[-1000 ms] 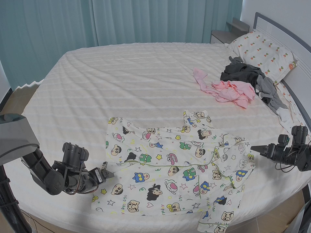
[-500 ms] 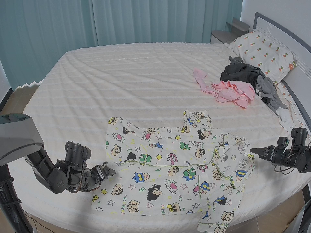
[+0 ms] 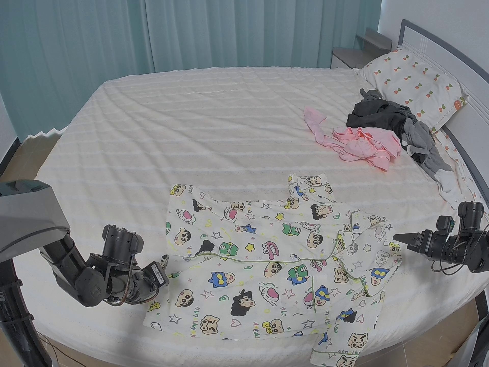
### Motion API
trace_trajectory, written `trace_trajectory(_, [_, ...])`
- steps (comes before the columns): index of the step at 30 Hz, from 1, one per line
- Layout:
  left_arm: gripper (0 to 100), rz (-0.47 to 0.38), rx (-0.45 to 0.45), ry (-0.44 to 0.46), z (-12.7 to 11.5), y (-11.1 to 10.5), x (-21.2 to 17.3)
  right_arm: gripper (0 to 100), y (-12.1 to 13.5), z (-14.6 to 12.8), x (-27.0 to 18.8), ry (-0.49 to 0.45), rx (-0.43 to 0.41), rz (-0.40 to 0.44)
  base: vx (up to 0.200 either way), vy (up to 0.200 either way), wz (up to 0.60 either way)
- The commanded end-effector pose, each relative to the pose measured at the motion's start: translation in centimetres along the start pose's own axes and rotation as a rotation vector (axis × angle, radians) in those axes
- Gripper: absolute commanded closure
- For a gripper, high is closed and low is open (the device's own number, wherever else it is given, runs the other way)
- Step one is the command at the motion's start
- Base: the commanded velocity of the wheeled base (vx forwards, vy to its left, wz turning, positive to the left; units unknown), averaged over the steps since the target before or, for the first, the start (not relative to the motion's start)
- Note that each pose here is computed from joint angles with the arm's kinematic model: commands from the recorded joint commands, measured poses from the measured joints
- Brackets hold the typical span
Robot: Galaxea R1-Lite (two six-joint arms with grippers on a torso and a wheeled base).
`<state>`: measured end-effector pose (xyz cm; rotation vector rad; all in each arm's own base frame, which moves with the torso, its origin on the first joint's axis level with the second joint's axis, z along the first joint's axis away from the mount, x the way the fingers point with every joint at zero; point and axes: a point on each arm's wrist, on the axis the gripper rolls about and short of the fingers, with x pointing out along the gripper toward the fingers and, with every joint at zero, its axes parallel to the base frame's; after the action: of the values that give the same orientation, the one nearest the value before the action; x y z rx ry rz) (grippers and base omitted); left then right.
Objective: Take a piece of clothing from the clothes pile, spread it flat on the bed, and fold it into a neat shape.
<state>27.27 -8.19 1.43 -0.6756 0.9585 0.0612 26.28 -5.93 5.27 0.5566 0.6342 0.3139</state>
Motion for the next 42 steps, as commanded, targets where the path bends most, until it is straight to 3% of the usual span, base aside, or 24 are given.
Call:
trace_trajectory(1, [100,-0.045,0.007,-0.041,0.0,-0.4,-2.6,0,0.0,-0.1,0.0,0.003,0.000,0.002,0.000,0.000,0.00])
trace_trajectory(13, [100,-0.210,0.042,-0.176,0.5,-1.7,-8.0,0,0.3,-0.1,-0.3,0.006,-0.003,0.035,0.000,0.000,0.00])
trace_trajectory(14, [100,-0.252,0.083,-0.216,0.4,-1.6,-8.3,0,0.4,-0.1,-0.4,0.005,-0.004,0.036,0.000,0.000,0.00])
trace_trajectory(17, [100,-0.272,0.169,-0.250,-0.3,-0.9,-8.4,0,0.4,-0.1,-0.4,0.005,-0.004,0.036,0.000,0.000,0.00])
trace_trajectory(22, [100,-0.187,0.248,-0.213,-1.3,0.6,-6.2,0,0.4,-0.1,-0.4,0.005,-0.004,0.036,0.000,0.000,0.00])
trace_trajectory(27, [100,-0.112,0.219,-0.228,-0.7,1.1,-4.4,0,0.4,-0.1,-0.4,0.006,-0.003,0.035,0.000,0.000,0.00])
trace_trajectory(35, [100,-0.146,0.185,-0.322,1.9,0.4,-2.9,0,0.3,-0.3,-0.4,0.010,-0.001,0.034,0.000,0.000,0.00])
trace_trajectory(40, [100,-0.160,0.191,-0.312,2.0,0.1,-2.5,0,0.3,-0.3,-0.4,0.011,0.000,0.034,0.000,0.000,0.00])
trace_trajectory(41, [0,-0.161,0.193,-0.311,2.0,0.1,-2.4,0,0.3,-0.3,-0.4,0.011,0.001,0.034,0.000,0.000,0.00])
trace_trajectory(42, [0,-0.162,0.196,-0.308,1.9,0.1,-2.2,0,0.3,-0.3,-0.4,0.011,0.000,0.034,0.000,0.000,0.00])
